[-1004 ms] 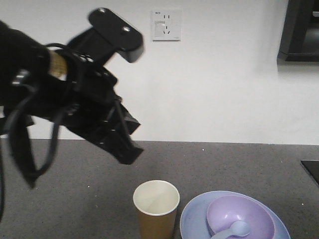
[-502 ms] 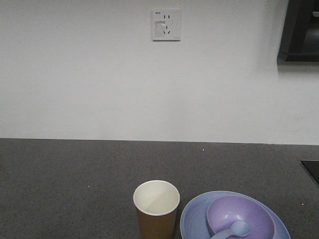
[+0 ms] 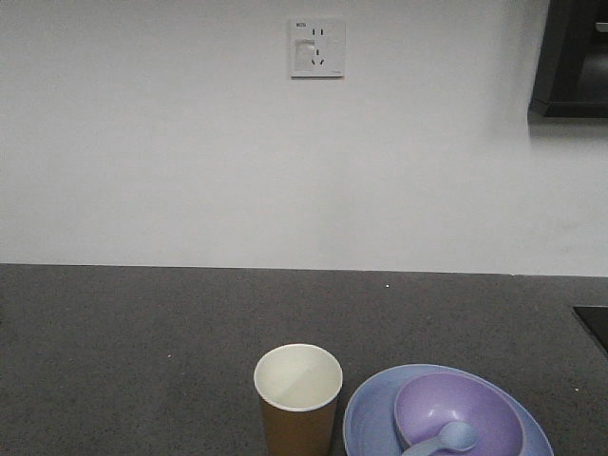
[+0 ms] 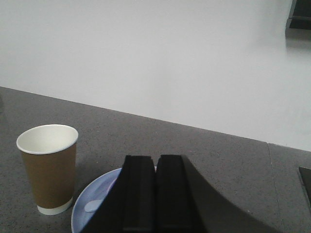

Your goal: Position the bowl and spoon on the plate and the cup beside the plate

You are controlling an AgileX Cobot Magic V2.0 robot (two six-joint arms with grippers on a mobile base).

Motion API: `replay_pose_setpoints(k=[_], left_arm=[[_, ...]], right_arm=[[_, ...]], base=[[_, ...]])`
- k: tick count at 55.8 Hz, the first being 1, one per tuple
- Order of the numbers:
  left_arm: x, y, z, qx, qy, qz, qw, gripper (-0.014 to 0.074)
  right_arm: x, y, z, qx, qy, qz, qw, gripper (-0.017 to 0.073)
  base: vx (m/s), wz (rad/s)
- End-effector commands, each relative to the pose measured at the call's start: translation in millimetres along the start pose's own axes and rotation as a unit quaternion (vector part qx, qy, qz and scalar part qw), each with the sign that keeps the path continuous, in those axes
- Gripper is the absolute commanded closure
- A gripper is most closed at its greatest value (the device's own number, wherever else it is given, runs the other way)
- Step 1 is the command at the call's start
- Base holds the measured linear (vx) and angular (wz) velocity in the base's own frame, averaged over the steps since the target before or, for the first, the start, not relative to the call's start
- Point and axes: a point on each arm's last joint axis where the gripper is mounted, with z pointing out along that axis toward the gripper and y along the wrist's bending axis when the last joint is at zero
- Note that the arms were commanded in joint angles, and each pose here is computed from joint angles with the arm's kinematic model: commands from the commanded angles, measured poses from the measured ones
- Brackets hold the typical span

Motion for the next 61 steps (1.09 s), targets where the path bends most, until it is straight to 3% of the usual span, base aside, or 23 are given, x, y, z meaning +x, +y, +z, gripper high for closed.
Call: replay_pose_setpoints(k=[1,16,22,28,34,47,51,61], left_arm=[[-15.3,-0.3,-2.7,0.003,-0.050,-0.006,0.999,0.0594],[-17.5,-0.5,-2.9,0.004,-0.062,-0.005,0.998,0.0594],[-17.1,3.0,-2.9,-0.015,-0.061,-0.005,0.998,0.0594],[-16.1,12.3,-6.0,-0.069,-0.063,-0.002,0.996,0.0594],[-3.5,20.5,-17.4,-0.138,-0.094,-0.003,0.986,0.0594],[70.2,21.9,-33.4,-0.271,-0.168,0.019,0.947,0.0594],[91.2,22.5,-32.3,-0.298,-0.172,0.003,0.939,0.0594],[121.2,30.4,-21.5,-0.335,-0.130,-0.044,0.932,0.0594]], right_arm=[[-13.5,-3.9,-1.5,0.020,-0.039,0.003,0.999,0.0568],[-13.5,-3.9,-1.5,0.020,-0.039,0.003,0.999,0.0568],[-13.5,-3.9,-1.5,0.020,-0.039,0.003,0.999,0.0568],[-13.5,-3.9,-1.5,0.020,-0.039,0.003,0.999,0.0568],[-13.5,-3.9,-1.5,0.020,-0.039,0.003,0.999,0.0568],[-13.5,-3.9,-1.5,0.020,-0.039,0.003,0.999,0.0568],[-13.5,-3.9,-1.5,0.020,-0.039,0.003,0.999,0.0568],[-13.3,-3.7,-1.3,0.019,-0.038,0.004,0.999,0.0568]], base=[[0.00,0.00],[0.00,0.00],[0.00,0.00],[0.00,0.00],[0.00,0.00],[0.00,0.00],[0.00,0.00],[0.00,0.00]])
